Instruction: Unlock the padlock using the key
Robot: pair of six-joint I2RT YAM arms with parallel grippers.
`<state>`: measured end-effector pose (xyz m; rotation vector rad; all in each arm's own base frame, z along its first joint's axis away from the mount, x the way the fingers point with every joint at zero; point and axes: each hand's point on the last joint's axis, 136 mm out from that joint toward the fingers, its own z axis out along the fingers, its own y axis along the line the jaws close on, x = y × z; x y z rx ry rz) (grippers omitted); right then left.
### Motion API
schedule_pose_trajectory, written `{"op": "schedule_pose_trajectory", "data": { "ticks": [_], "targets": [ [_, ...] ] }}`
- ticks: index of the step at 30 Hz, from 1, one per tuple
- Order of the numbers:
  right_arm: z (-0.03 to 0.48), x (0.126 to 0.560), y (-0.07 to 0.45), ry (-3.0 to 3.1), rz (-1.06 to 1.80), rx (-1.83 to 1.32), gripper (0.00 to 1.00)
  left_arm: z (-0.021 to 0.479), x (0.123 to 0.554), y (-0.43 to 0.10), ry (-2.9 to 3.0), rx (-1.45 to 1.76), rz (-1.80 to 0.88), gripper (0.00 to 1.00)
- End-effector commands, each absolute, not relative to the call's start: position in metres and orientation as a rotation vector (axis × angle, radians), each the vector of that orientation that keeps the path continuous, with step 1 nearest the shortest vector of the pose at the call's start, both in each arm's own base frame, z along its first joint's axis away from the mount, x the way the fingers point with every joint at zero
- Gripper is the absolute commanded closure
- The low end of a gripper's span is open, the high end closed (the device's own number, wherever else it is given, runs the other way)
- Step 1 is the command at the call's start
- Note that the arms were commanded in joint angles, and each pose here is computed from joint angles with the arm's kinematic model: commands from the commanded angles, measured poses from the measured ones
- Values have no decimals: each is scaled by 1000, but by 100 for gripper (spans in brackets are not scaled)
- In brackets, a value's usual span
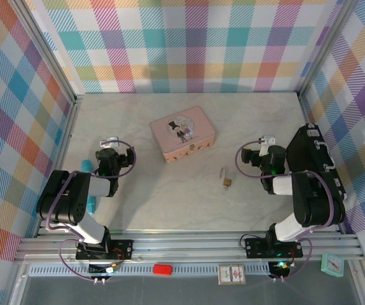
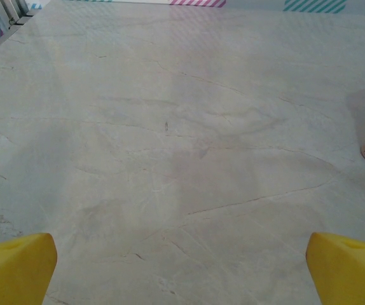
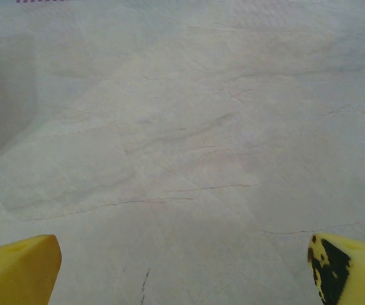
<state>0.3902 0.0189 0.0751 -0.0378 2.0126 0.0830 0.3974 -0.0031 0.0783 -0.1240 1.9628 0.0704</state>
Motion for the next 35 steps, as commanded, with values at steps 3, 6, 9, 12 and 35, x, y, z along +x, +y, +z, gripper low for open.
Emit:
{"op": "schedule_pose_trajectory", "data": {
  "ticks": [3,6,9,12,35],
  "targets": [
    [91,398,23,1954,131,-41,1,83,399,-5,1950,-129,43,0],
    [92,398,23,1953,131,-42,1,83,399,-5,1949,-129,42,0],
    [92,398,23,1953,131,-43,1,83,399,-5,1951,-129,42,0],
    [92,398,23,1953,131,-42,1,84,400,-5,1949,-128,42,0],
    [91,398,22,1956,149,-40,1,83,399,-5,1950,-129,40,0]
  ]
}}
